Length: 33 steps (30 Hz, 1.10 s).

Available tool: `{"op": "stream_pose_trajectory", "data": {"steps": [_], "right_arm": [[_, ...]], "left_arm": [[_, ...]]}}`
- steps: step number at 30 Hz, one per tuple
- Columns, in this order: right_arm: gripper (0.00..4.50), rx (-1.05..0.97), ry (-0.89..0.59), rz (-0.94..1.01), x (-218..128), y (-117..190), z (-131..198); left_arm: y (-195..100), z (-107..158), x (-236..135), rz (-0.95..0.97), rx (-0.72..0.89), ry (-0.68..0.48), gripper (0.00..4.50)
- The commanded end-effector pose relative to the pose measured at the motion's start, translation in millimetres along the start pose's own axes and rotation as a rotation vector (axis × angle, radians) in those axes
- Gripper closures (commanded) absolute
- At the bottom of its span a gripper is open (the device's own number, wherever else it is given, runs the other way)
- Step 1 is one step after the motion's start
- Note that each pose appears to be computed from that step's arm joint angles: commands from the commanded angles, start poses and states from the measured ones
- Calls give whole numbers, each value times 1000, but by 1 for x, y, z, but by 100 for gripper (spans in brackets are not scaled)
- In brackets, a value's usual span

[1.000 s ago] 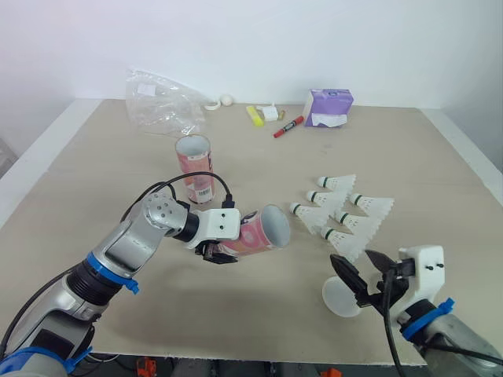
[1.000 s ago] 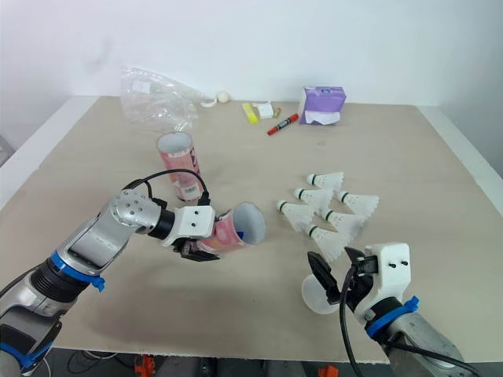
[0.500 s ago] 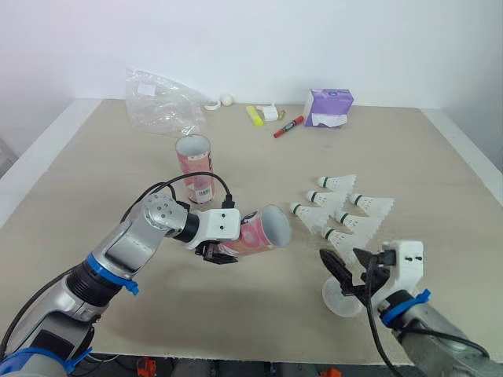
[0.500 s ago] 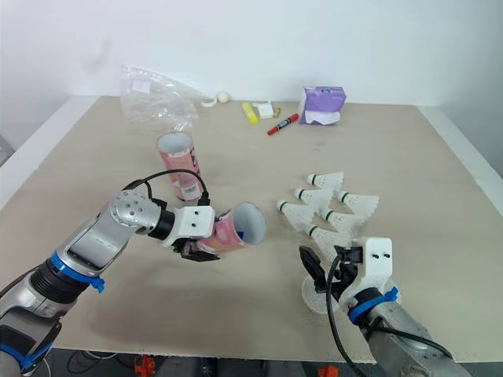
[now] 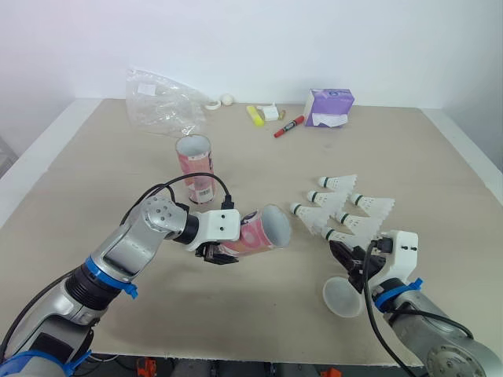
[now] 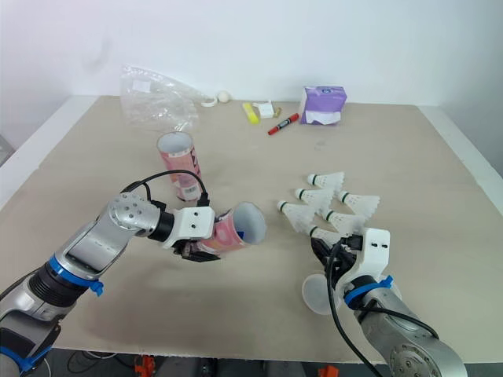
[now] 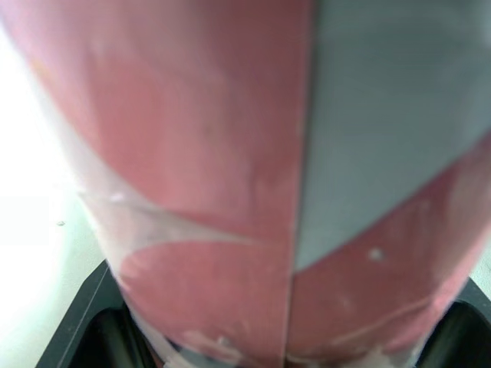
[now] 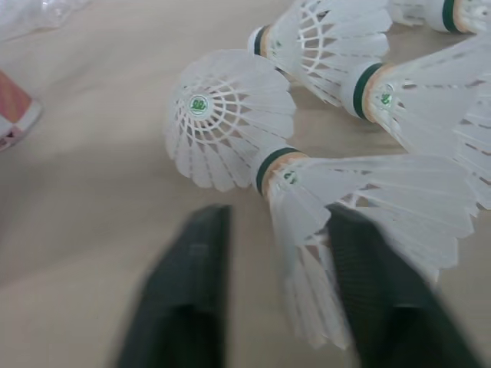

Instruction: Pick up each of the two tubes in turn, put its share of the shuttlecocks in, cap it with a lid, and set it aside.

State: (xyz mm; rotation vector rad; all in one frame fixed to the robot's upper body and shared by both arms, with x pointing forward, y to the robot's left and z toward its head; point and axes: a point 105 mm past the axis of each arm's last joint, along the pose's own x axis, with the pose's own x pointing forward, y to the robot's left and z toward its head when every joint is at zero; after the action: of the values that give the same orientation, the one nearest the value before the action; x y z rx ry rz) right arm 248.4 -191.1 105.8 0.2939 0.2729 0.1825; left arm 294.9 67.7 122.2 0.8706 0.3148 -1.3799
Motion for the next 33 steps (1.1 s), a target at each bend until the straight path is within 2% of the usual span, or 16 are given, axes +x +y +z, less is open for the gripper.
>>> {"op": "stream_pose_trajectory", "data": {"steps": [1, 11, 19, 23, 26, 29, 33], "right_arm": [[443, -4, -22, -16, -1, -3, 6], [443, -55, -36, -21, -6, -6, 12], [443, -248, -65, 127, -34, 15, 54], [443, -420, -48, 297, -51, 36, 79], [443, -770, -139, 541, -64, 76, 101], [443, -1007, -147, 710, -71, 96, 95], [443, -1134, -106, 764, -62, 97, 80]], "left_arm": [[-7, -8, 7, -14, -28, 27, 148], [-3, -7, 10, -5, -31, 21, 148], [1, -10, 11, -11, -24, 27, 148], [2, -11, 13, -22, -17, 29, 148], [2, -12, 15, -30, -18, 27, 148], [3, -12, 16, -32, -24, 26, 148], [2, -12, 15, -31, -42, 21, 148]]}}
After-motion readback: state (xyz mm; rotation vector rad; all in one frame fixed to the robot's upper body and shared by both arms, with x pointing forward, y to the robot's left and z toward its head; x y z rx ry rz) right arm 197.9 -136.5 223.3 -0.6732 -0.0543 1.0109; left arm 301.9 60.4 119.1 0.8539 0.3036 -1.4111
